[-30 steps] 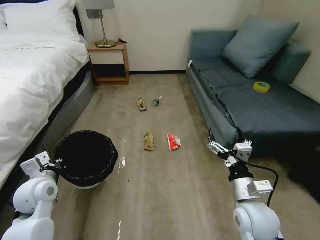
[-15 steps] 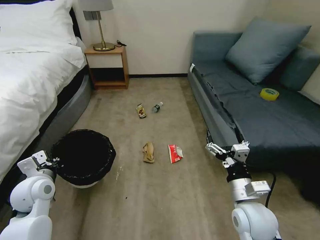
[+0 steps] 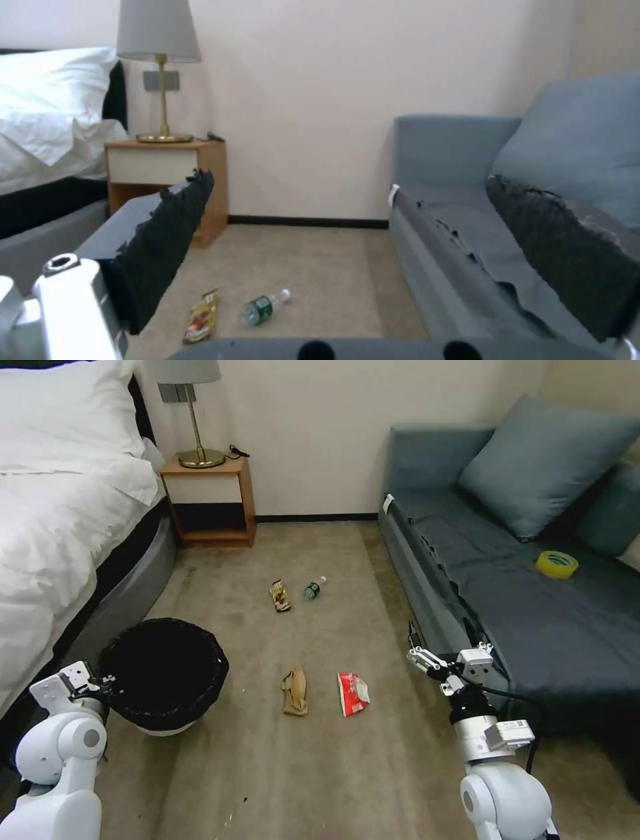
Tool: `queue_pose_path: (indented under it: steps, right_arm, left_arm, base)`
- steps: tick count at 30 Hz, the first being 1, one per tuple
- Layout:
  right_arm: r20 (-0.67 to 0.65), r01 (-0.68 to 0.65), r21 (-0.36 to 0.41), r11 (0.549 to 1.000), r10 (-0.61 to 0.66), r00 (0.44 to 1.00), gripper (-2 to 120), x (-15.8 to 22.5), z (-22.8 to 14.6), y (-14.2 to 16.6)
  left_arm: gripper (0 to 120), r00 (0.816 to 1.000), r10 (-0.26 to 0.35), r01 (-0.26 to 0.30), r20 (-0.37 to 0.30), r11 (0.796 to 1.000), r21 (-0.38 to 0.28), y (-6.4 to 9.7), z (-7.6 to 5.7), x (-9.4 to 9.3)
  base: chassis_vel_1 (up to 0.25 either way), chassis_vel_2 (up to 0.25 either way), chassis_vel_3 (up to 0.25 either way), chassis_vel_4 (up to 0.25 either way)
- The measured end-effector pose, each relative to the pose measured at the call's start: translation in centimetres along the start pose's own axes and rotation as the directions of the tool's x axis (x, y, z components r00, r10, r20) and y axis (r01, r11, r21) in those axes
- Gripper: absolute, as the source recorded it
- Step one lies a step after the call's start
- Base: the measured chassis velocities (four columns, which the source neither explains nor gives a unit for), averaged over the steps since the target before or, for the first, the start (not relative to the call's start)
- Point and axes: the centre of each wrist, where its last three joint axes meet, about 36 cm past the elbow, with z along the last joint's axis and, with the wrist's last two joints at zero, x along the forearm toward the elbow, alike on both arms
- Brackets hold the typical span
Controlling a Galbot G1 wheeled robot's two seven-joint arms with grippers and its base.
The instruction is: Pick up the trash bin, then pick up the garbage on the floor and place it into the trash bin.
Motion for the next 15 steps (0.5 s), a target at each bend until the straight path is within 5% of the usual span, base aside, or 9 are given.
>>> queue_pose_path:
  steps: [15]
  right_arm:
    - [-0.001, 0.0, 0.0, 1.0, 0.0, 1.0, 100, -0.14, 0.24, 0.15]
  left_arm:
    - [3, 1.0, 0.003, -0.003, -0.005, 1.0, 0.004, -0.13, 0.07, -0.31]
  base:
    - [-0.171, 0.178, 0.172, -0.179]
